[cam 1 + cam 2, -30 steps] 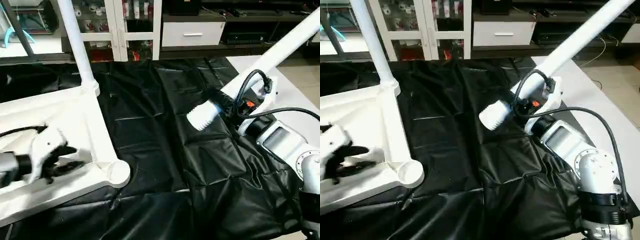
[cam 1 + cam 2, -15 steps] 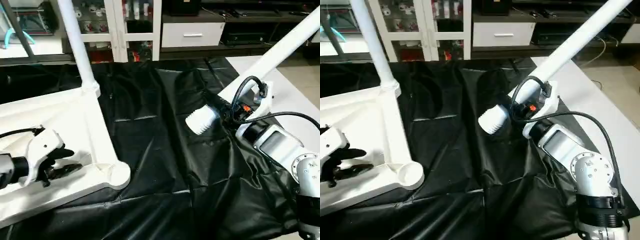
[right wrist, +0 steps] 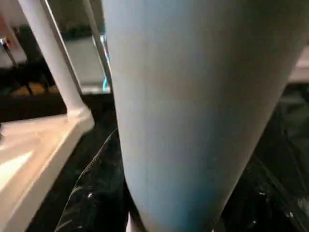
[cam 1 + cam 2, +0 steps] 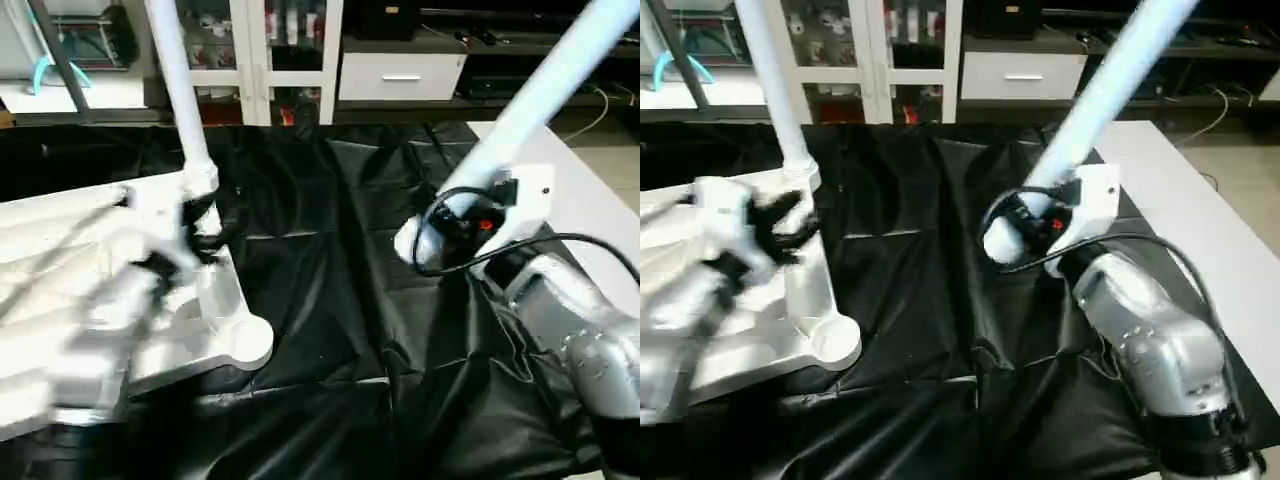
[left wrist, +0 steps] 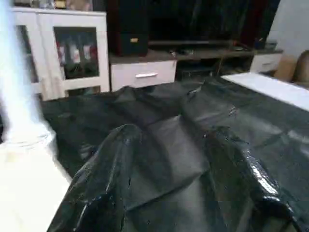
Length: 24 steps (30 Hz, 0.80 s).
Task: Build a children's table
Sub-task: Insert table leg to table base
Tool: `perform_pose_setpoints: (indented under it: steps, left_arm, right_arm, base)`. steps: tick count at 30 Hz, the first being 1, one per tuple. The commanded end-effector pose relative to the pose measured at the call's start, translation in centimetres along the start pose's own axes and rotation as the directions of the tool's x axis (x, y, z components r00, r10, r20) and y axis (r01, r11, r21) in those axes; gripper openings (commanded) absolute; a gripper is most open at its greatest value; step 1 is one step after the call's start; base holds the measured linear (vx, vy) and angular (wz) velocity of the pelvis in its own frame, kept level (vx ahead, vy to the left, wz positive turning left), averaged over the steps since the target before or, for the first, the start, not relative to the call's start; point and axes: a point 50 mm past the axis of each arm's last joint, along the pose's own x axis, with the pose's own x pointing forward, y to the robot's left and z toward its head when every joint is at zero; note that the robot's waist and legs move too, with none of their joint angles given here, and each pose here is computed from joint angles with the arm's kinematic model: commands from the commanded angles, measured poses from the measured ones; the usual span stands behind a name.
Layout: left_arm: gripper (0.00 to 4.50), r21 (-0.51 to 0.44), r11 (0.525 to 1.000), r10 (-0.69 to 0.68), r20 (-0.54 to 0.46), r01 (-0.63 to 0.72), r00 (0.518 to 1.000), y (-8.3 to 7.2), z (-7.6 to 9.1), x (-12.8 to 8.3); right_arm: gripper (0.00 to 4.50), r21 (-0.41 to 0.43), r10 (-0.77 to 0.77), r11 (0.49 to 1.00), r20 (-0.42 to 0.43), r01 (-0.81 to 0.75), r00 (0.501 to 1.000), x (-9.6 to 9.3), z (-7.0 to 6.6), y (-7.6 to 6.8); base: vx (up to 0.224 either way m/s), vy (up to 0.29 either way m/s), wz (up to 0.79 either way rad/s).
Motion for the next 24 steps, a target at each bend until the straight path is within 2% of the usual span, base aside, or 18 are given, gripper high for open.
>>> perform_pose_setpoints:
  steps: [1,4,11,14,17,19,24]
  left_arm:
    - [2.54,0.030,0.999,0.029,-0.020,-0.028,0.999,-0.3,-0.4,-0.2]
    - [2.54,0.022,0.999,0.025,-0.035,-0.024,0.999,-1.2,-0.8,-0.3]
    - [2.54,0.011,1.000,0.023,-0.039,-0.023,0.999,-2.1,-1.1,0.3]
    - [2.54,0.021,0.999,0.045,-0.038,-0.045,0.998,-2.4,-1.1,0.5]
    - [2.54,0.078,0.993,0.086,-0.036,-0.083,0.996,-2.4,-1.0,0.6]
    - [2.54,0.091,0.991,0.104,-0.031,-0.101,0.994,-2.5,-0.9,0.7]
    - [2.54,0.100,0.987,0.129,-0.021,-0.127,0.991,-2.7,-0.7,1.1]
  right_arm:
    - [1.85,-0.011,0.018,1.000,0.006,-0.018,1.000,-0.3,-0.5,0.5]
    - [1.85,-0.011,0.055,0.998,-0.003,-0.055,0.999,-0.7,-1.4,0.9]
    - [1.85,-0.031,0.066,0.997,0.015,-0.065,0.998,-1.0,-1.6,0.9]
    - [1.85,-0.058,0.085,0.995,0.010,-0.085,0.996,-1.0,-1.7,1.1]
    - [1.85,-0.077,0.115,0.991,0.008,-0.114,0.993,-0.9,-1.7,1.3]
    - [1.85,-0.084,0.128,0.988,0.006,-0.127,0.992,-0.8,-1.8,1.4]
    - [1.85,-0.105,0.147,0.984,-0.008,-0.147,0.989,-0.5,-2.0,1.3]
  base:
    - [0.000,0.000,0.00]
    - [0.003,0.075,-0.07]
    - [-0.032,0.141,0.01]
    - [-0.081,0.111,-0.09]
    - [-0.065,0.256,-0.23]
    - [-0.002,0.273,0.41]
    - [-0.029,0.061,0.57]
